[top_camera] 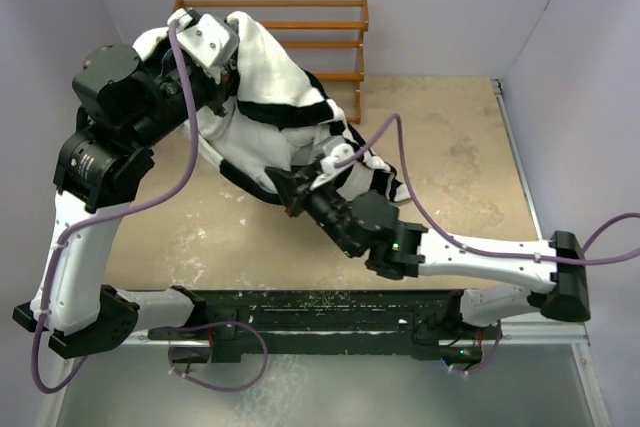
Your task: Remove the pillowcase from the pillow
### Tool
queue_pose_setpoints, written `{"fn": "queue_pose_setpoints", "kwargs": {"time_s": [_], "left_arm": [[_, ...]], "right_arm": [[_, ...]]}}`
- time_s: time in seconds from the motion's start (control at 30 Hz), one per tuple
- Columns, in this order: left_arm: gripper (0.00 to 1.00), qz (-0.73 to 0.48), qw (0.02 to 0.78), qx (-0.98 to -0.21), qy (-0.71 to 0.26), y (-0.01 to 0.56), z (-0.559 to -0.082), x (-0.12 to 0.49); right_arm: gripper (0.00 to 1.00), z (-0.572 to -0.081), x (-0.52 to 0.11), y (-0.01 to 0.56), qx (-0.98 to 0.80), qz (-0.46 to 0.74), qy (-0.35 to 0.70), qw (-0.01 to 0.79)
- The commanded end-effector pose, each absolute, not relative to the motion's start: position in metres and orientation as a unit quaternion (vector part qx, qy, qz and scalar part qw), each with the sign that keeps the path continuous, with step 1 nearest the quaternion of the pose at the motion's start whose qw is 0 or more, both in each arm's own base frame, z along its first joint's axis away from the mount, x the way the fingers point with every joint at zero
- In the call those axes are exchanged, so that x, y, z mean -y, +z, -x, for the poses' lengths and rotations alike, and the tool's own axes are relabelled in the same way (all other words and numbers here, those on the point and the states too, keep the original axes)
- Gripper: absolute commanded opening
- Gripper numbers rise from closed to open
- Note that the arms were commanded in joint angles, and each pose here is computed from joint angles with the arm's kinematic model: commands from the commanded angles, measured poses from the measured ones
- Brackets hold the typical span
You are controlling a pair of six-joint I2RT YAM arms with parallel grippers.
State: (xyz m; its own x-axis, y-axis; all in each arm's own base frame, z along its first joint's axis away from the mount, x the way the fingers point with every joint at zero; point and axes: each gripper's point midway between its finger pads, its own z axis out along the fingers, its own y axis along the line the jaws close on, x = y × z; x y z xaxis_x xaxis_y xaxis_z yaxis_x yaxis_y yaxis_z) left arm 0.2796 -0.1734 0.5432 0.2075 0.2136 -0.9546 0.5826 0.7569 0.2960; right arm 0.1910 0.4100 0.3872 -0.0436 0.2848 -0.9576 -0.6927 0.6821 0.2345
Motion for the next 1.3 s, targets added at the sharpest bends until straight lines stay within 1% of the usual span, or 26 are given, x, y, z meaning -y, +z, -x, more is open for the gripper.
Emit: {"fn": "queue_pose_setpoints", "kwargs": {"time_s": [0.0,0.17,0.37,0.47,0.53,0.63,0.67,0.73,0.8,0.87,0.93,1.0,1.13,1.27], "left_arm": [[0.0,-0.188,0.838,-0.512,-0.022,0.648,-0.297,0.122],[0.0,-0.159,0.84,-0.518,0.04,0.642,-0.315,0.106],[0.0,-0.172,0.819,-0.547,0.034,0.623,-0.325,0.113],[0.0,-0.222,0.796,-0.563,0.002,0.607,-0.327,0.134],[0.04,-0.273,0.761,-0.586,-0.042,0.584,-0.326,0.158],[0.14,-0.328,0.727,-0.591,-0.119,0.563,-0.311,0.187],[0.17,-0.329,0.724,-0.591,-0.134,0.561,-0.308,0.191],[0.18,-0.324,0.72,-0.6,-0.133,0.556,-0.313,0.191],[0.16,-0.308,0.722,-0.611,-0.1,0.553,-0.323,0.181],[0.11,-0.287,0.726,-0.624,-0.044,0.55,-0.337,0.164],[0.06,-0.259,0.728,-0.635,0.015,0.547,-0.352,0.139],[0.02,-0.228,0.731,-0.641,0.049,0.544,-0.365,0.109],[0.0,-0.188,0.731,-0.651,0.083,0.538,-0.384,0.06],[0.0,-0.173,0.717,-0.671,0.079,0.518,-0.391,0.038]], "right_arm": [[0.0,-0.156,-0.398,0.335,-0.645,0.224,0.371,0.629],[0.0,-0.151,-0.37,0.324,-0.652,0.205,0.372,0.628],[0.0,-0.148,-0.341,0.322,-0.651,0.179,0.38,0.632],[0.0,-0.143,-0.341,0.319,-0.65,0.194,0.383,0.626],[0.0,-0.14,-0.349,0.321,-0.649,0.209,0.383,0.623],[0.0,-0.135,-0.369,0.333,-0.635,0.232,0.389,0.626],[0.0,-0.133,-0.376,0.345,-0.625,0.234,0.396,0.631],[0.0,-0.13,-0.384,0.359,-0.61,0.237,0.406,0.638],[0.0,-0.13,-0.378,0.376,-0.602,0.219,0.419,0.644],[0.0,-0.126,-0.36,0.391,-0.595,0.191,0.445,0.641],[0.0,-0.132,-0.328,0.411,-0.579,0.146,0.454,0.662],[0.0,-0.146,-0.291,0.421,-0.582,0.097,0.433,0.681],[0.0,-0.178,-0.225,0.423,-0.606,0.014,0.372,0.703],[0.0,-0.194,-0.192,0.428,-0.614,-0.039,0.344,0.709]]}}
